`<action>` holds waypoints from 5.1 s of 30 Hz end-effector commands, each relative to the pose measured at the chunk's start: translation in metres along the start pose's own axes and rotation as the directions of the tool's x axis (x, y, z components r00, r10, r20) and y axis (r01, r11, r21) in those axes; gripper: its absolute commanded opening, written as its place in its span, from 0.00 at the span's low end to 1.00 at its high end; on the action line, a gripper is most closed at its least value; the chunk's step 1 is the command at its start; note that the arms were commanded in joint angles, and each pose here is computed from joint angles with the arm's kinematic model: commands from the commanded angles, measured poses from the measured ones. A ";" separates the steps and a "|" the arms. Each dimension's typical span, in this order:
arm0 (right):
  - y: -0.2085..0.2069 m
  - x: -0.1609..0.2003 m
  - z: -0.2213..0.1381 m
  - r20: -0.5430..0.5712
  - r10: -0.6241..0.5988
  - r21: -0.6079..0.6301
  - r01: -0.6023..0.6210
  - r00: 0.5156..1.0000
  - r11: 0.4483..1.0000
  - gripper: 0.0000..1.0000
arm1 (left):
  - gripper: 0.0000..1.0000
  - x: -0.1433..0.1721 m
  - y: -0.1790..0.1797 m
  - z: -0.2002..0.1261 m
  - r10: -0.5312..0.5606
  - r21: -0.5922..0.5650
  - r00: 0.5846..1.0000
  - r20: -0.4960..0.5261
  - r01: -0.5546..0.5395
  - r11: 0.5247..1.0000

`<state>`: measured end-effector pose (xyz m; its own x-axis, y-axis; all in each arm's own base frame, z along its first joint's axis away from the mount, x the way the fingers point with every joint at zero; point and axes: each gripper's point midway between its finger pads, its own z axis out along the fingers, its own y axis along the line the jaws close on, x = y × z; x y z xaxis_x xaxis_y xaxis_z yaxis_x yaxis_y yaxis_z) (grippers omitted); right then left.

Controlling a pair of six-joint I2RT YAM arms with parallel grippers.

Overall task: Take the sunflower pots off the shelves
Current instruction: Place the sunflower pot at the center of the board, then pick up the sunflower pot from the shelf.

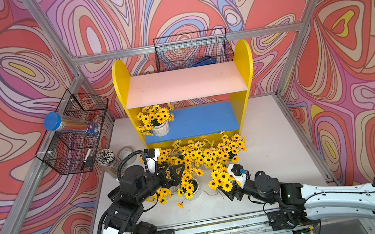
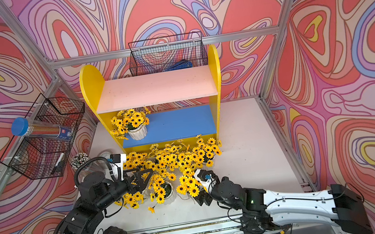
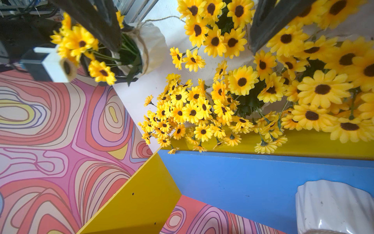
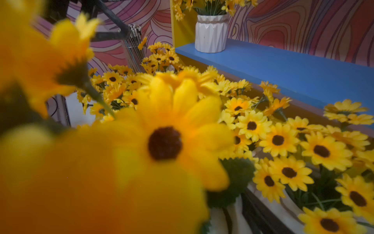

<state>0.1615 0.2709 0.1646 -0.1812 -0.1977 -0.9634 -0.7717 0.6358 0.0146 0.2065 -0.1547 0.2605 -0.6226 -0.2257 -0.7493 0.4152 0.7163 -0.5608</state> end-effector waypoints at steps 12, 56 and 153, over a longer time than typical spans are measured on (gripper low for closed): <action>0.011 0.027 0.061 0.099 0.091 0.018 -0.093 0.991 0.996 0.00 | 0.99 -0.017 -0.013 0.005 -0.056 0.060 0.997 0.053 0.052 0.997; 0.003 0.073 0.051 0.111 -0.008 0.106 -0.004 0.994 0.994 0.98 | 1.00 -0.006 -0.011 -0.001 0.029 0.043 0.999 0.022 -0.030 0.999; -0.073 -0.171 0.238 0.023 0.001 0.108 -0.004 1.000 0.994 0.98 | 1.00 -0.038 0.081 -0.054 0.176 -0.476 0.980 0.090 -0.112 0.872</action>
<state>0.3831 0.4235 0.2614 -0.1967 -0.1857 -0.9627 -0.6850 0.7285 -0.0006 0.2249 -0.0490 0.2615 -0.4809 -0.1167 -0.8690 0.1005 0.9772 -0.1869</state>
